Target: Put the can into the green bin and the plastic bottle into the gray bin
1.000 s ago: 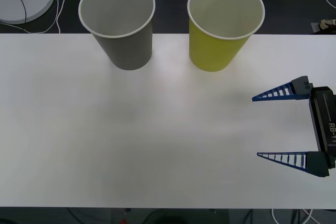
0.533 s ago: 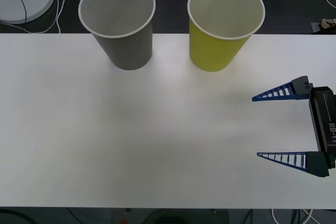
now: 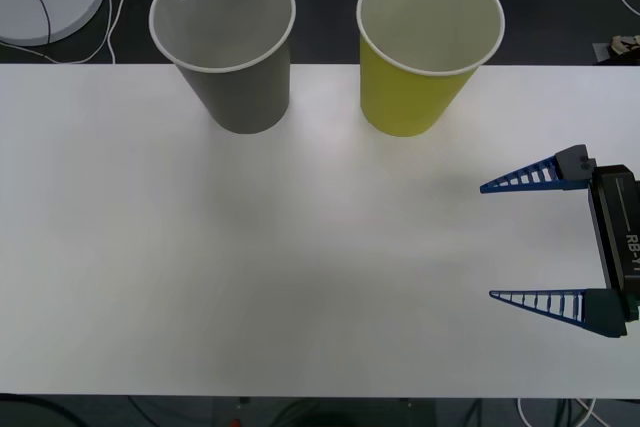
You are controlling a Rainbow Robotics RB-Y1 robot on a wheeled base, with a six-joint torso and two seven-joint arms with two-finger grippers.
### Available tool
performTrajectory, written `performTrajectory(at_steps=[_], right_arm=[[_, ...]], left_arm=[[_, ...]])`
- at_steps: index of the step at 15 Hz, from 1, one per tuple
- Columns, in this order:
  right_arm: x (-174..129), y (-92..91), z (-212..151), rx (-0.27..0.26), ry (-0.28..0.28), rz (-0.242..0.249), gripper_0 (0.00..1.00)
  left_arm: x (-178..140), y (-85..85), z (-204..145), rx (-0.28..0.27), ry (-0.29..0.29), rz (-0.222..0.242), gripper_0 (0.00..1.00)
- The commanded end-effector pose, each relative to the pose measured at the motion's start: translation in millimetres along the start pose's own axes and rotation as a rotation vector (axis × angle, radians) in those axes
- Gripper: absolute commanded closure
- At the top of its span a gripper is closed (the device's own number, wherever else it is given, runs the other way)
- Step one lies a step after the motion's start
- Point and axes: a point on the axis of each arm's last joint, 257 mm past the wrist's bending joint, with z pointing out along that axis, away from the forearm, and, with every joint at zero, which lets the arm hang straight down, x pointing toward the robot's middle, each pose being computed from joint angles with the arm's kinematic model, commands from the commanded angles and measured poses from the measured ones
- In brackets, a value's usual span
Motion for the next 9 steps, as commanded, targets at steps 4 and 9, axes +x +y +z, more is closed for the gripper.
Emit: performTrajectory(at_steps=[4, 9], right_arm=[[0.0, 0.0, 0.0, 0.000, 0.000, 0.000, 0.00], [0.0, 0.0, 0.0, 0.000, 0.000, 0.000, 0.00]], left_arm=[[-6.2, -8.7, 5.9, 0.017, -0.007, 0.005, 1.00], [-6.5, -13.0, 7.8, 0.049, -0.024, -0.012, 0.00]])
